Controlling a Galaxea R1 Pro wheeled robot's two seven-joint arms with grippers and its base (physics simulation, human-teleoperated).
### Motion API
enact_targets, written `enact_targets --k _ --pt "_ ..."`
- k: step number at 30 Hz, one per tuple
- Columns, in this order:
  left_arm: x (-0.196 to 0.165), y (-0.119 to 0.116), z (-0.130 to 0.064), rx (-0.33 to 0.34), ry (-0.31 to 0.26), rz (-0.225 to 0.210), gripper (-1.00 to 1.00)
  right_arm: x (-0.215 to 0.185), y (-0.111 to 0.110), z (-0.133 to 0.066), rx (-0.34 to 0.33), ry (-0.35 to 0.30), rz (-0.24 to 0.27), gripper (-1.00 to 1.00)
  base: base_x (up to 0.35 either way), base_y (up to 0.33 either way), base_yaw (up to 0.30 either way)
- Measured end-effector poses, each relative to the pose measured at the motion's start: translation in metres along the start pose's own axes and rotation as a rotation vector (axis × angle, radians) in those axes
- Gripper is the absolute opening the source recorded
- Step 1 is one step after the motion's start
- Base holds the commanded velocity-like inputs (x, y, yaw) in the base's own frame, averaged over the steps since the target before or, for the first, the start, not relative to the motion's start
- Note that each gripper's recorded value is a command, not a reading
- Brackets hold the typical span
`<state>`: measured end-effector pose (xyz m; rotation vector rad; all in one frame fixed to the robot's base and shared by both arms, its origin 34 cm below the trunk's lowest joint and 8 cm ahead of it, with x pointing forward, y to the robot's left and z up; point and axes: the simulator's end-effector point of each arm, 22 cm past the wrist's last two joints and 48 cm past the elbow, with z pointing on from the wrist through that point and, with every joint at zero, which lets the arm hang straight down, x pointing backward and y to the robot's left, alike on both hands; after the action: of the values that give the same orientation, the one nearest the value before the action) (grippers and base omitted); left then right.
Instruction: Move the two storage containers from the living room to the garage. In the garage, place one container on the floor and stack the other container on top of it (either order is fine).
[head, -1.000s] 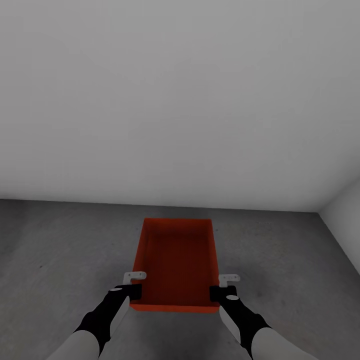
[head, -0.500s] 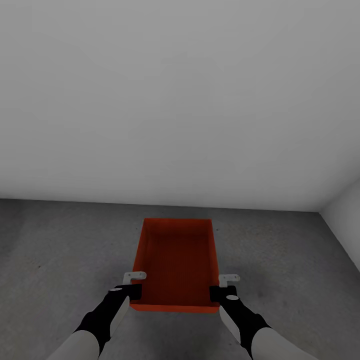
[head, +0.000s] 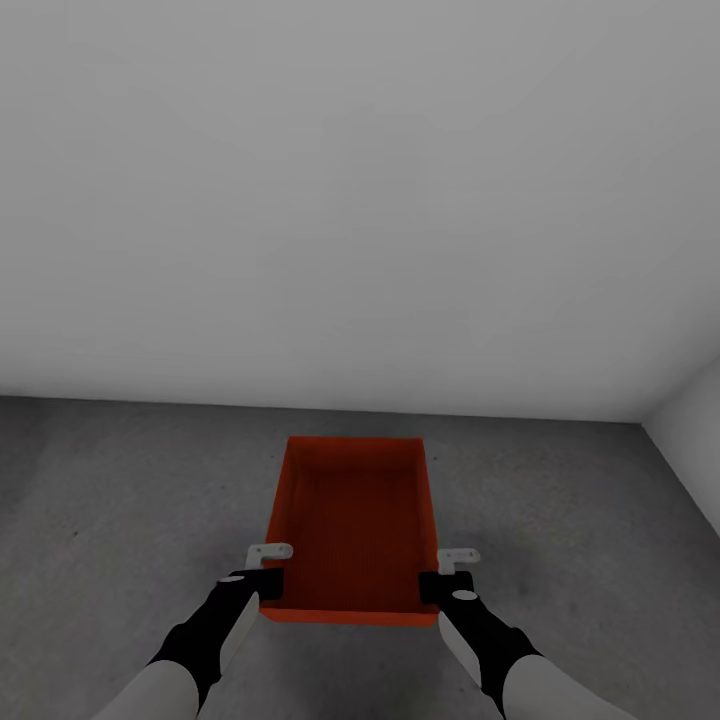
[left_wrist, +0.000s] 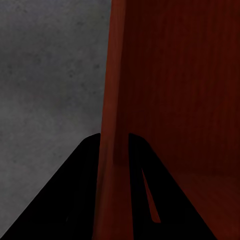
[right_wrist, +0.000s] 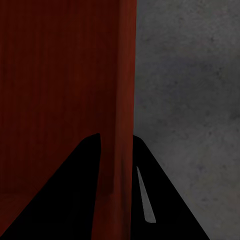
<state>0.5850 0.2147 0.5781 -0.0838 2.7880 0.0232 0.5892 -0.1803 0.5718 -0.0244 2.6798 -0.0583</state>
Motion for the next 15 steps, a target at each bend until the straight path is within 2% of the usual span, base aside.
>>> enact_targets --k 15 --pt "0.005 0.000 0.019 0.000 0.001 -0.001 -1.00 0.007 0.001 0.018 0.000 0.001 -0.001 -1.00 0.000 0.000 0.000"
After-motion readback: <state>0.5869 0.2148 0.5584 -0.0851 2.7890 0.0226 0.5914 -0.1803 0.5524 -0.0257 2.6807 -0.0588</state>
